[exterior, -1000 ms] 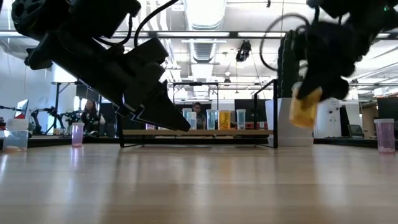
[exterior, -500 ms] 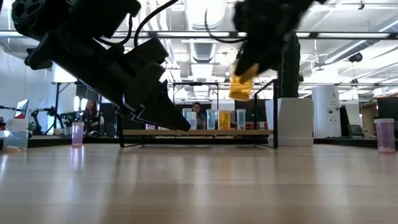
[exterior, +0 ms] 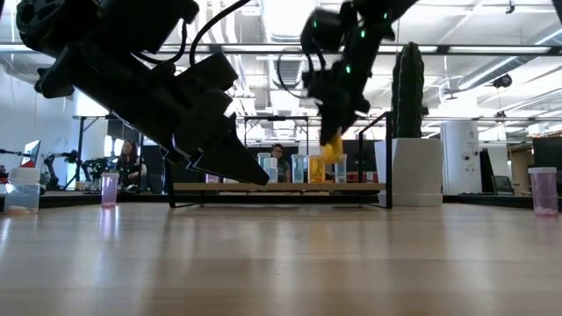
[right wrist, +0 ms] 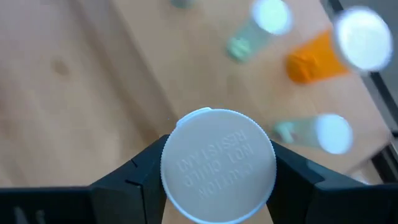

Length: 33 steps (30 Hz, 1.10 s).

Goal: Pick and place medicine bottles onto shelf by color
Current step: Put the top orange medicine bottle on the shelf

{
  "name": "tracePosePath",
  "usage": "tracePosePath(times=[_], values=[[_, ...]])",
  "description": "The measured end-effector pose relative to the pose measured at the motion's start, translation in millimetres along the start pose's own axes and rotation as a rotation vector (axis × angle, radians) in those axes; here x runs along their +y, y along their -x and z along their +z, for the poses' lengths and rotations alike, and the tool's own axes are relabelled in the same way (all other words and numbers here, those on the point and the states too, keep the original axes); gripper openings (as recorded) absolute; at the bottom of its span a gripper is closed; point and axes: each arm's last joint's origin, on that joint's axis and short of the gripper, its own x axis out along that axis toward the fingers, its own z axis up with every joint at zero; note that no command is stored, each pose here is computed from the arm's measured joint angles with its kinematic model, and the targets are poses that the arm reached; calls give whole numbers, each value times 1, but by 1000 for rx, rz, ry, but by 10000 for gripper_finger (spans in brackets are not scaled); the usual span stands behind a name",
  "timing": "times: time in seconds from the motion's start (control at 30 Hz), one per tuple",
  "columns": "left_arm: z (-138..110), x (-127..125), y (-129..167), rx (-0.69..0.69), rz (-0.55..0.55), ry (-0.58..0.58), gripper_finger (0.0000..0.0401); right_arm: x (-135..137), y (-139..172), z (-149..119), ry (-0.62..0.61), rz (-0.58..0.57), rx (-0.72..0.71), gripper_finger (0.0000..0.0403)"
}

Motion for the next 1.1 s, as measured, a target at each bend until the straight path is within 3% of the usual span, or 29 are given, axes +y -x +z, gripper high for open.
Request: tracePosePath(times=[0.27, 0.77, 1.1], values=[[0, 0, 0, 0, 0, -2, 249, -33, -17, -6, -71, -42, 62, 196], [0, 0, 0, -1, -1, 0, 249, -32, -26, -16, -39, -44, 90, 196], [0, 0, 0, -1, -1, 0, 249, -33, -21, -9, 37, -40, 57, 196]])
